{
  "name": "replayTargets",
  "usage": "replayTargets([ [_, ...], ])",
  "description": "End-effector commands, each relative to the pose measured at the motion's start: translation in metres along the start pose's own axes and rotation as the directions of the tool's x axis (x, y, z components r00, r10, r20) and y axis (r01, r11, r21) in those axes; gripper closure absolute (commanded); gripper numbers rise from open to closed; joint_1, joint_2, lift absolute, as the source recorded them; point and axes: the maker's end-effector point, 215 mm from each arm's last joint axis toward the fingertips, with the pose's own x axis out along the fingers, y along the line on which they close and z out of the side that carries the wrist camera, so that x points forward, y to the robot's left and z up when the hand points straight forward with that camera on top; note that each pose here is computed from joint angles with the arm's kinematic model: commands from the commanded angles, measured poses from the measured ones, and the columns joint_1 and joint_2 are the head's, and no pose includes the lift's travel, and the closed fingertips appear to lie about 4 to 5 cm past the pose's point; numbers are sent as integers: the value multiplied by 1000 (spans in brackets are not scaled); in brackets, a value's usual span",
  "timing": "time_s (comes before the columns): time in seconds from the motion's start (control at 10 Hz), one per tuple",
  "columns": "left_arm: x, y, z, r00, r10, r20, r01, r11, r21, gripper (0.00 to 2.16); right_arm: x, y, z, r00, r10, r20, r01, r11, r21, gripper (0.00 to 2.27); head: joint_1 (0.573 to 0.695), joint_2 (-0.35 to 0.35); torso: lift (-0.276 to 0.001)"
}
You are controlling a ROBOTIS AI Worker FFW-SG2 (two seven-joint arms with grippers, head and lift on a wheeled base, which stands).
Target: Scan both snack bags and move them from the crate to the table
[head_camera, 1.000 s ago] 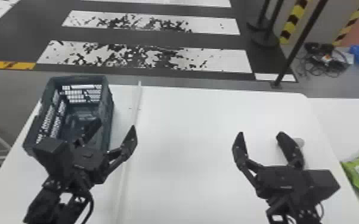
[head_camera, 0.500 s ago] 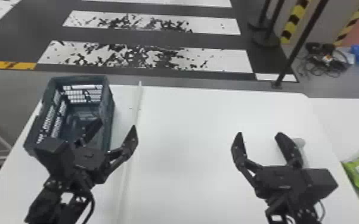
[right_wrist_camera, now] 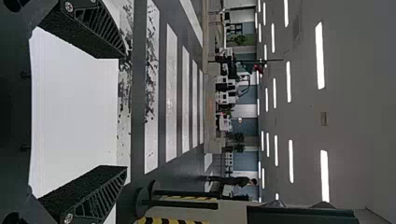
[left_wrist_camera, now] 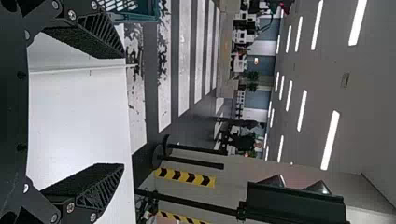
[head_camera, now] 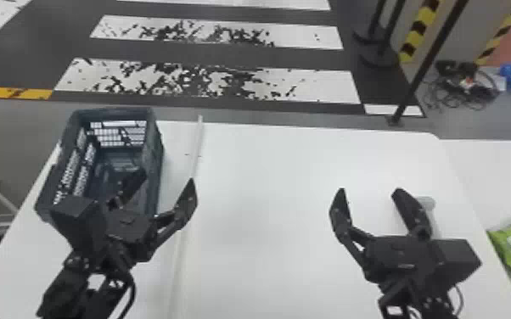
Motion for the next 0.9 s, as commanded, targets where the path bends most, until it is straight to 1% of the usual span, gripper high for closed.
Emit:
replayTargets([
  [0.0, 0, 0, 1, 1000, 1, 1, -1, 1000, 0, 178, 0, 1, 0, 1000, 1, 1, -1, 1000, 1, 83, 695, -39, -35],
  [0.8, 1, 0, 1, 1000, 2, 3, -2, 1000, 0, 178, 0, 0, 0, 1000, 0, 1, 0, 1000, 1, 83, 695, -37, -35],
])
